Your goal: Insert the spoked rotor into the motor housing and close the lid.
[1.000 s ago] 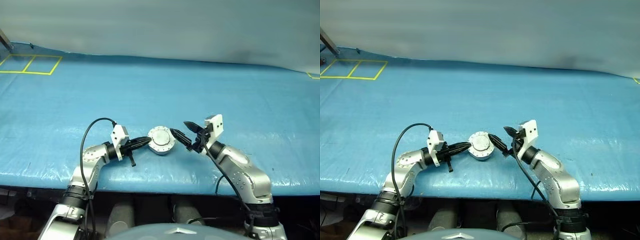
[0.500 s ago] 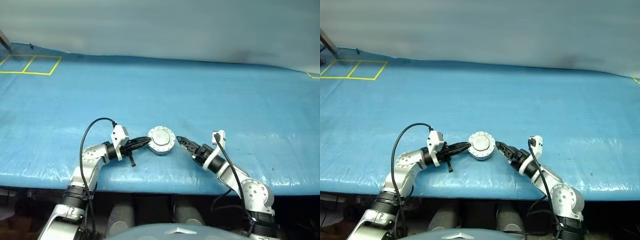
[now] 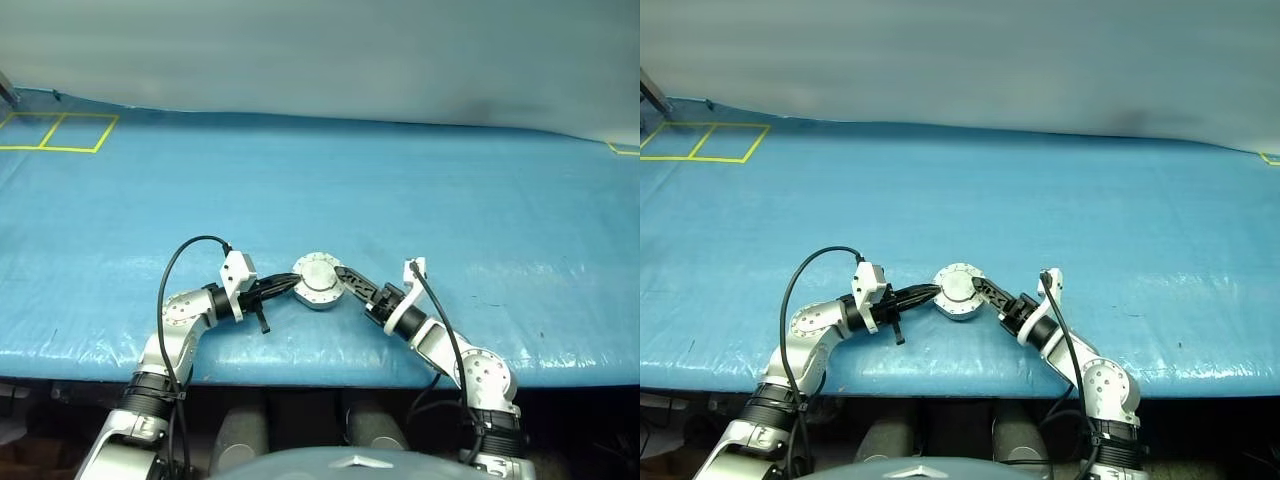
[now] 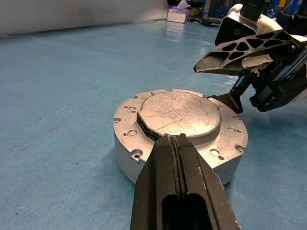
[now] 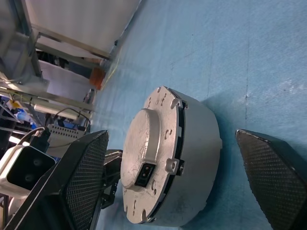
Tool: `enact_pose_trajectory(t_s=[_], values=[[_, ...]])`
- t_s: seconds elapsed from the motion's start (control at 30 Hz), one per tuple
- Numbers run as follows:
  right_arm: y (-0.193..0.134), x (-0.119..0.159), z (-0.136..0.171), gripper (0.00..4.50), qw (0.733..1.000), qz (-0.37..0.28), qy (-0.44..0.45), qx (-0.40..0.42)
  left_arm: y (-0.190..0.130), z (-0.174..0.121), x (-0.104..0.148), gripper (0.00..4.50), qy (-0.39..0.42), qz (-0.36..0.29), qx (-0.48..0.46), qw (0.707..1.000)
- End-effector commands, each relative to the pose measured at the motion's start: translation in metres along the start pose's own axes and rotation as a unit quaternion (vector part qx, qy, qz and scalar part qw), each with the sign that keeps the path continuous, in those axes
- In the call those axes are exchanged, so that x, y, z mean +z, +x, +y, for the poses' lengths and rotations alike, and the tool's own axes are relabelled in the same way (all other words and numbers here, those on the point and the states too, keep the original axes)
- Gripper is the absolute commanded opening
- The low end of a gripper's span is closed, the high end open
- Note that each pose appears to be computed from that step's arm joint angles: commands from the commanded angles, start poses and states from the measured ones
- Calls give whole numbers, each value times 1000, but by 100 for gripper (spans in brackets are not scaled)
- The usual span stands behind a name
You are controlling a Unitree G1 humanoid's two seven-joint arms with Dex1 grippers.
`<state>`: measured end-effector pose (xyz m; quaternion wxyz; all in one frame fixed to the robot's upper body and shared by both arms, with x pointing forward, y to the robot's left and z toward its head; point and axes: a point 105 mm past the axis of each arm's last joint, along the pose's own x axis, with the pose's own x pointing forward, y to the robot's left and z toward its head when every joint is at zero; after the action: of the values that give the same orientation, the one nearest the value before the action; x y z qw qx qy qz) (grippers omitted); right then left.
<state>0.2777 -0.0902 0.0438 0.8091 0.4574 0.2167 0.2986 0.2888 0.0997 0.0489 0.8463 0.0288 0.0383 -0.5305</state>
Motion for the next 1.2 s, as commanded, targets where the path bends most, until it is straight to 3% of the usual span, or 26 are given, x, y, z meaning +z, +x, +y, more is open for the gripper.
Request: enact_pose_trajectory(t_s=[0.03,0.2,0.37,0.43,0.8,1.0,1.17,1.2], values=[[3,-13,-2,385,1000,19,25,2,2,-4,-2,0,6,7,-5,1000],[4,-14,-1,224,999,26,21,5,2,-4,-3,0,6,7,-3,1000],[3,-16,1,183,999,32,23,11,2,-4,-3,0,6,7,-3,1000],[3,-16,1,128,999,34,21,11,3,-4,-3,0,6,7,-2,1000],[2,-18,0,121,999,43,5,5,2,-2,-1,0,4,0,8,1000],[3,-9,4,121,1000,21,6,12,1,10,-3,0,-100,0,58,993],[6,12,18,121,999,-22,-1,35,-5,5,10,0,-122,-37,39,991],[6,15,21,121,999,-29,-2,39,-6,6,12,17,-128,-49,41,990]])
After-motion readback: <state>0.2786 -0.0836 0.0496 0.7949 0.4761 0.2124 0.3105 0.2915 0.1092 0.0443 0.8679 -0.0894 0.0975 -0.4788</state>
